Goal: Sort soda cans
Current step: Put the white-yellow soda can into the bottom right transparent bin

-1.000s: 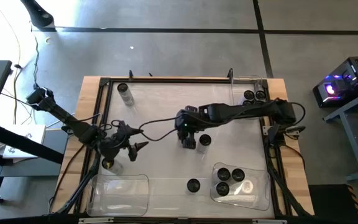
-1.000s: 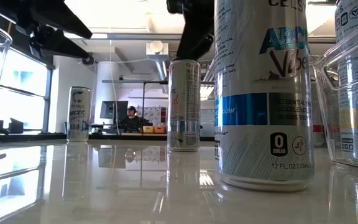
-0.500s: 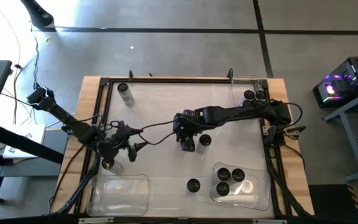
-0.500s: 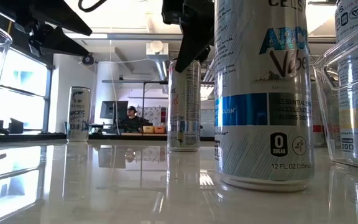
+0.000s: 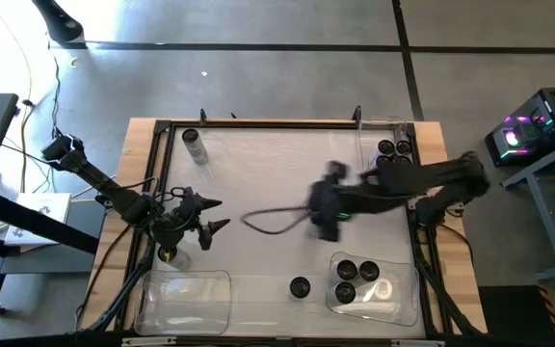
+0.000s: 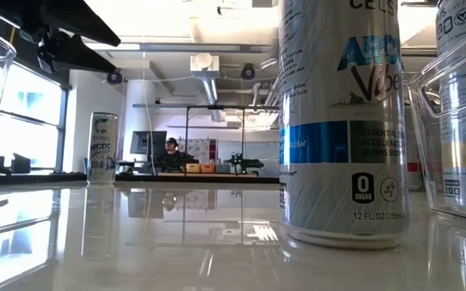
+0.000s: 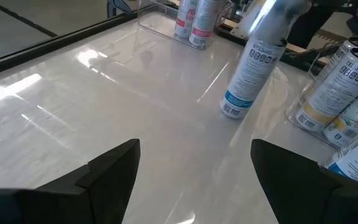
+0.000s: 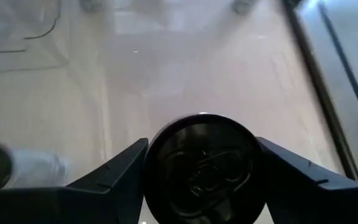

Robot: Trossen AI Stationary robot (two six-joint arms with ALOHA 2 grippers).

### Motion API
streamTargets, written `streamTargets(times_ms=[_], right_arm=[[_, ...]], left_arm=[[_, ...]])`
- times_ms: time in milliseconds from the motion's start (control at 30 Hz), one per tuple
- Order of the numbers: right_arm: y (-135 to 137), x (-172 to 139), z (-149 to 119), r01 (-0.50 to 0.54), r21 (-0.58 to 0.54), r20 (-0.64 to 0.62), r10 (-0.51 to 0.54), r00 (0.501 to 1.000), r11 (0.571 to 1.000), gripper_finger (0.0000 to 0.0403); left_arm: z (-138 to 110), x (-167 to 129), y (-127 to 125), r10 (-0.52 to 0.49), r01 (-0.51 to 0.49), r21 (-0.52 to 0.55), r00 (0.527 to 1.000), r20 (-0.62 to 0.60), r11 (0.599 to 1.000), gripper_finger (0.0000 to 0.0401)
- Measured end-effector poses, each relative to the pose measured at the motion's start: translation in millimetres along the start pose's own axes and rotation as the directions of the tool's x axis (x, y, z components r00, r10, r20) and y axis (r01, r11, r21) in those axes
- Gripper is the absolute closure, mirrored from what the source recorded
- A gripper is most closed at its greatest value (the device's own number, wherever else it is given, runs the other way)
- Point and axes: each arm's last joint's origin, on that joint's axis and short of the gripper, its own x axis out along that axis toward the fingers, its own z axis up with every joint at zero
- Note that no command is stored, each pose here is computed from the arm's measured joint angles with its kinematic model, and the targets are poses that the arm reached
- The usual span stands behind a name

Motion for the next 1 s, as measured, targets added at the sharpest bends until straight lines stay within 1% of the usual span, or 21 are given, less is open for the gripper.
streamTargets(times_ms=[67, 133, 167, 233, 267, 300, 367, 400, 467, 600, 700, 900, 1000], right_arm=[[-5, -34, -20, 0.062, 0.085, -0.045, -0.059, 0.997, 0.994, 0.0163], [-10, -61, -42, 0.092, 0.178, -0.096, -0.076, 0.993, 0.980, 0.0163], [-9, -70, -50, 0.065, 0.224, -0.080, -0.048, 0.996, 0.973, 0.0163], [-3, -81, -63, -0.025, 0.291, -0.029, 0.035, 0.999, 0.956, 0.0163], [1, -84, -71, -0.040, 0.330, -0.041, 0.057, 0.998, 0.943, 0.0163], [4, -85, -78, -0.040, 0.359, -0.065, 0.067, 0.996, 0.933, 0.0163], [8, -86, -97, -0.044, 0.356, -0.132, 0.097, 0.987, 0.934, 0.0163], [10, -86, -103, -0.045, 0.374, -0.150, 0.109, 0.983, 0.926, 0.0163], [17, -83, -110, -0.051, 0.415, -0.158, 0.128, 0.979, 0.909, 0.0163], [26, -77, -127, -0.023, 0.442, -0.269, 0.156, 0.950, 0.897, 0.0163], [30, -74, -137, -0.012, 0.481, -0.342, 0.200, 0.918, 0.877, 0.0163], [41, -67, -157, 0.059, 0.510, -0.464, 0.217, 0.859, 0.858, 0.0163], [53, -66, -165, 0.090, 0.518, -0.502, 0.218, 0.837, 0.851, 0.0163]], left_arm=[[0, 0, 0, 0.000, 0.000, -0.001, 1.000, 0.001, 1.000, 0.0101], [0, 0, 0, 0.000, 0.000, -0.002, 1.000, 0.002, 1.000, 0.0101], [0, 0, 0, 0.000, 0.000, -0.002, 1.000, 0.003, 1.000, 0.0101], [0, 0, 0, 0.006, -0.006, -0.003, 1.000, 0.009, 1.000, 0.0101], [1, 0, 0, 0.010, -0.009, -0.004, 1.000, 0.013, 1.000, 0.0101], [1, 0, 0, 0.010, -0.010, -0.005, 1.000, 0.015, 1.000, 0.0101], [1, 0, 0, 0.011, -0.011, -0.005, 1.000, 0.016, 1.000, 0.0101], [1, 0, 0, 0.012, -0.011, -0.006, 1.000, 0.017, 1.000, 0.0101], [1, 0, 0, 0.012, -0.012, -0.006, 1.000, 0.017, 1.000, 0.0101], [1, 0, 0, 0.012, -0.012, -0.008, 1.000, 0.019, 1.000, 0.0101], [1, 0, 0, 0.010, -0.010, -0.011, 1.000, 0.021, 1.000, 0.0101], [2, 0, -1, 0.003, -0.003, -0.017, 1.000, 0.029, 1.000, 0.0101], [2, 0, -1, 0.004, -0.003, -0.016, 1.000, 0.029, 1.000, 0.0101]])
